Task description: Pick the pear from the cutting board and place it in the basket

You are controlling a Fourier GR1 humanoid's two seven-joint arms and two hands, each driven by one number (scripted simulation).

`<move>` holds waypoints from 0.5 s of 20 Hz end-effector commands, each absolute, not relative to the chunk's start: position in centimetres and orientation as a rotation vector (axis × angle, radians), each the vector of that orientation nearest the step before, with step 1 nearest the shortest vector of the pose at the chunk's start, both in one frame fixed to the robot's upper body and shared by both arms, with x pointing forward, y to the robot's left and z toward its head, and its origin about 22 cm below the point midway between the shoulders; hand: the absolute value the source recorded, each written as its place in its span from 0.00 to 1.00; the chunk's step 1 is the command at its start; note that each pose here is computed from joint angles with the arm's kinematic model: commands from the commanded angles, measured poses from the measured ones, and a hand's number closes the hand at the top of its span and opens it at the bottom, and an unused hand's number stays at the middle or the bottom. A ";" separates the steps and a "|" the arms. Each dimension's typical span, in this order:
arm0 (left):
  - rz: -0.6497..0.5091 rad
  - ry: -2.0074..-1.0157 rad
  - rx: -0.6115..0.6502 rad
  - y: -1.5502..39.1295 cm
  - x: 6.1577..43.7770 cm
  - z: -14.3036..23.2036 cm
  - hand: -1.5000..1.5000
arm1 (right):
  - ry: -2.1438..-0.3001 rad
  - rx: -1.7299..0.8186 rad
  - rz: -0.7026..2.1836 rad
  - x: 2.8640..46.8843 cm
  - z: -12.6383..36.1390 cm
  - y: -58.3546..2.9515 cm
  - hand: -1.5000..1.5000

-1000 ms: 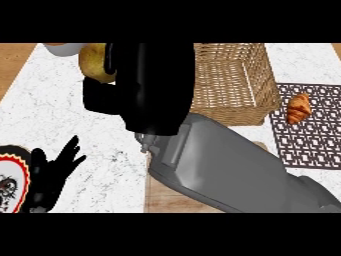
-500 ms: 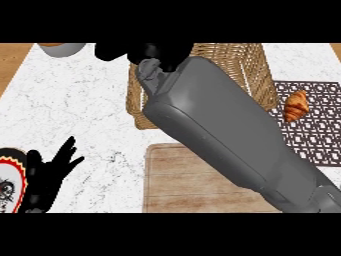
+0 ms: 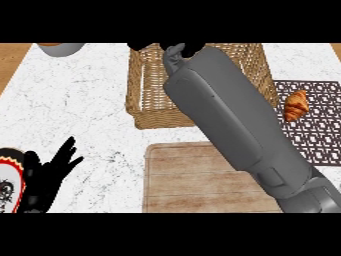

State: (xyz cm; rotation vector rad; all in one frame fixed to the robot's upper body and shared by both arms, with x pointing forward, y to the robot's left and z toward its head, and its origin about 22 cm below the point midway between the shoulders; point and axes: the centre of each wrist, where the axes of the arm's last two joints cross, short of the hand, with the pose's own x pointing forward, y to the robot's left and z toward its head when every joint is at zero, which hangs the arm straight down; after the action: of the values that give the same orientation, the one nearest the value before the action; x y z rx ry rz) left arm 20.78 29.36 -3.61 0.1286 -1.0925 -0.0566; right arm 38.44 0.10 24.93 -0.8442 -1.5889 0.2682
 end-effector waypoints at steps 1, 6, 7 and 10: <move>-0.055 -1.015 0.150 29.3 19.0 -4.8 0.50 | -1.543 -0.721 0.082 39.5 24.0 -1.5 1.00; -0.052 -1.025 0.127 30.3 20.5 -4.4 0.50 | -1.555 -0.723 0.088 41.6 19.4 -3.4 1.00; -0.050 -1.012 0.136 28.4 20.2 -5.3 0.50 | -1.560 -0.721 0.091 41.6 18.0 -4.3 1.00; -0.036 -1.021 0.144 28.7 20.5 -5.0 0.50 | -1.552 -0.714 0.075 42.4 18.1 -4.8 1.00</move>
State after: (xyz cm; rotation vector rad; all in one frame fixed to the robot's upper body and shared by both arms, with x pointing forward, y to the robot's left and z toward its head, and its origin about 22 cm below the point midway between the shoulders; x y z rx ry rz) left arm 20.80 28.99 -3.63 0.1451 -1.0856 -0.0470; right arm 41.22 -3.24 19.90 -0.7145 -1.5589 0.1169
